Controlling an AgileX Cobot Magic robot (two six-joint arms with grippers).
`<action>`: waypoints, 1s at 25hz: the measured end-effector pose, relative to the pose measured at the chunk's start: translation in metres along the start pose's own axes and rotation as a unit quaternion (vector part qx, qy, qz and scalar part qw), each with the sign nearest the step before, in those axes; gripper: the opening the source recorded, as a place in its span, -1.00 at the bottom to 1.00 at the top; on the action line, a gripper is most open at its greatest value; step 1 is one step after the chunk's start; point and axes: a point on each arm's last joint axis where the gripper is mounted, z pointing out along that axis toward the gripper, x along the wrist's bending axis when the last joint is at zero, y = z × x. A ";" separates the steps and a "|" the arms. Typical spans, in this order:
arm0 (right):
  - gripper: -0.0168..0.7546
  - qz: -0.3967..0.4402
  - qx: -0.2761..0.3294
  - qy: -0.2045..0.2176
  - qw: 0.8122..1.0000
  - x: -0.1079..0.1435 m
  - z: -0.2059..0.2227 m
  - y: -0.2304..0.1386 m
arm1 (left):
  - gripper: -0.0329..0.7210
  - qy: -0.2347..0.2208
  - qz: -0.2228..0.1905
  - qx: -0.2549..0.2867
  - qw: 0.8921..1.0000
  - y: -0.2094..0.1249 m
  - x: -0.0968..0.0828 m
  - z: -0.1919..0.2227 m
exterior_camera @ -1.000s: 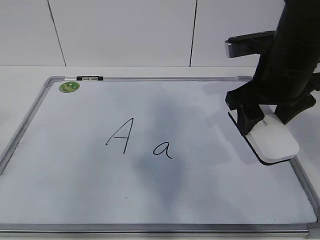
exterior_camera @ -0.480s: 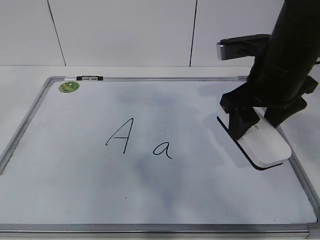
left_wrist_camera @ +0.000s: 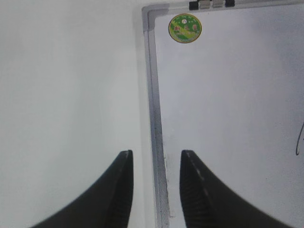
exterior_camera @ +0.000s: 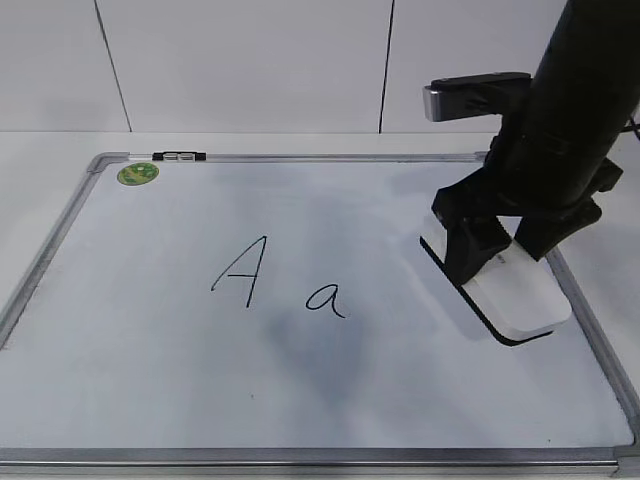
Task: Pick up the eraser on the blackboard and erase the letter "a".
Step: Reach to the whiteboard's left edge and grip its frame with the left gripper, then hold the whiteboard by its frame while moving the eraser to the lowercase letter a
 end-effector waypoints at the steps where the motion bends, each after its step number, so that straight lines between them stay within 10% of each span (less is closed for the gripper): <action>1: 0.45 0.000 0.001 0.000 1.000 0.000 0.000 0.001 | -0.29 0.000 0.000 0.014 1.000 0.001 0.000 0.009; 18: 0.45 -0.001 0.000 0.013 1.000 0.003 0.019 0.042 | -0.27 -0.006 -0.006 0.180 0.984 0.006 -0.005 0.132; 25: 0.45 -0.003 0.009 0.022 1.000 0.005 0.026 0.044 | -0.27 -0.011 -0.058 0.222 0.973 -0.004 0.019 0.166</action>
